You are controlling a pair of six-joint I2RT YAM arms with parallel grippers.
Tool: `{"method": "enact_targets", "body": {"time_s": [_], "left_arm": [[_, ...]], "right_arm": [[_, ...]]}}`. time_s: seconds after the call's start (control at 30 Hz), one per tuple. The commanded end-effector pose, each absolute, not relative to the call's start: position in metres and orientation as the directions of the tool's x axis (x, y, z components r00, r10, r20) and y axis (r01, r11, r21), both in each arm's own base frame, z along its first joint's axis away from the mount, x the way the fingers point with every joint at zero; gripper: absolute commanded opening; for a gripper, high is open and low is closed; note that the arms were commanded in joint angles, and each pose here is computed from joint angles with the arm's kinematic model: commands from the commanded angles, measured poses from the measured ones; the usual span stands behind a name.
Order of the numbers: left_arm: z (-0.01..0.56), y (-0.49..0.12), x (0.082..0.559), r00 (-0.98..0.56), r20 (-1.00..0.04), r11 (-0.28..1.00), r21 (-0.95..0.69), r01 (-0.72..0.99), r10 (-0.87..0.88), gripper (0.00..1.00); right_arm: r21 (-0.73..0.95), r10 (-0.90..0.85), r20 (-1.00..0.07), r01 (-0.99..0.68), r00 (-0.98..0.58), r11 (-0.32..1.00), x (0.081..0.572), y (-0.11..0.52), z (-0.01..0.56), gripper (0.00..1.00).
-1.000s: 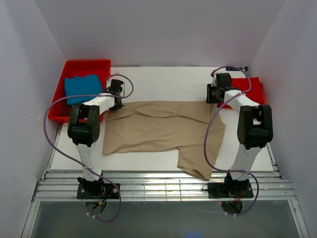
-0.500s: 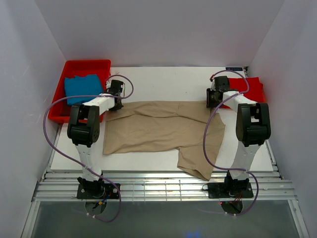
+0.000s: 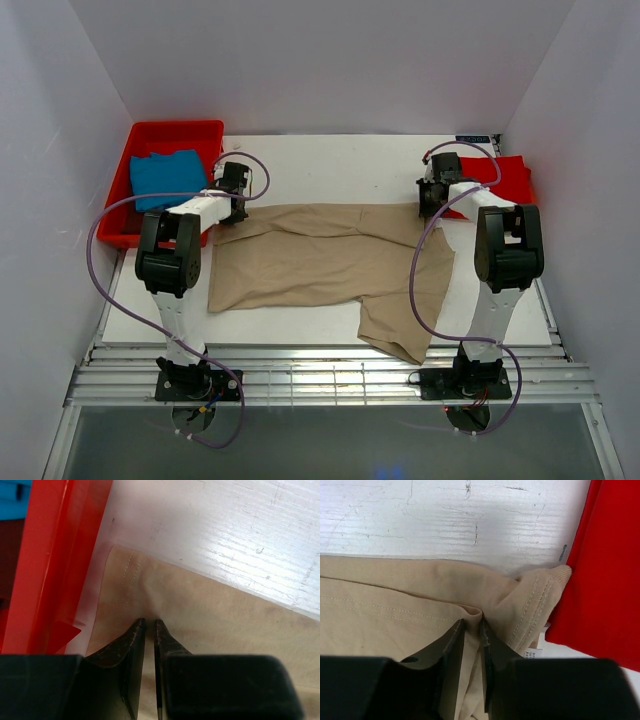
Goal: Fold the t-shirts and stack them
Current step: Fold the tshirt
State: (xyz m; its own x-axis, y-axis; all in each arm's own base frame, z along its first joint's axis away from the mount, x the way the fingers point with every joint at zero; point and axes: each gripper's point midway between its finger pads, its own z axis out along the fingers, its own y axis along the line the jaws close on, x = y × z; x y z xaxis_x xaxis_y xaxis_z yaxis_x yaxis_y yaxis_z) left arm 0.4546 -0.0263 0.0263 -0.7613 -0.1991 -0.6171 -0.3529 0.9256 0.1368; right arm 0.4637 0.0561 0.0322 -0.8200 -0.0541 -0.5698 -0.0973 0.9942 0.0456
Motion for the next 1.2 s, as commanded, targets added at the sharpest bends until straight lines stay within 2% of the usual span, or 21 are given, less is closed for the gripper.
{"method": "enact_targets", "body": {"time_s": [0.0,0.2,0.4,0.6,0.83,1.17], "left_arm": [[0.054,-0.022,0.454,-0.728,-0.659,0.922,0.137,-0.362,-0.188,0.24],[0.054,-0.022,0.452,-0.728,-0.658,0.922,0.133,-0.365,-0.193,0.24],[0.051,-0.023,0.450,-0.732,-0.653,0.924,0.127,-0.361,-0.196,0.24],[0.052,-0.021,0.446,-0.731,-0.656,0.924,0.134,-0.358,-0.188,0.24],[0.051,-0.018,0.444,-0.734,-0.657,0.925,0.149,-0.349,-0.171,0.24],[0.056,-0.018,0.443,-0.726,-0.667,0.927,0.143,-0.347,-0.169,0.24]], "right_arm": [[0.020,-0.067,-0.627,-0.102,-0.776,0.995,0.480,0.053,0.057,0.21],[0.015,-0.075,-0.643,-0.111,-0.762,0.994,0.473,0.052,0.081,0.11],[0.066,-0.104,-0.677,-0.201,-0.729,0.977,0.456,0.067,0.098,0.08],[0.126,-0.097,-0.662,-0.239,-0.743,0.963,0.437,0.078,0.105,0.08],[0.182,-0.099,-0.613,-0.262,-0.784,0.948,0.397,0.088,0.113,0.08],[0.251,-0.100,-0.489,-0.249,-0.867,0.935,0.324,0.103,0.117,0.08]]}}
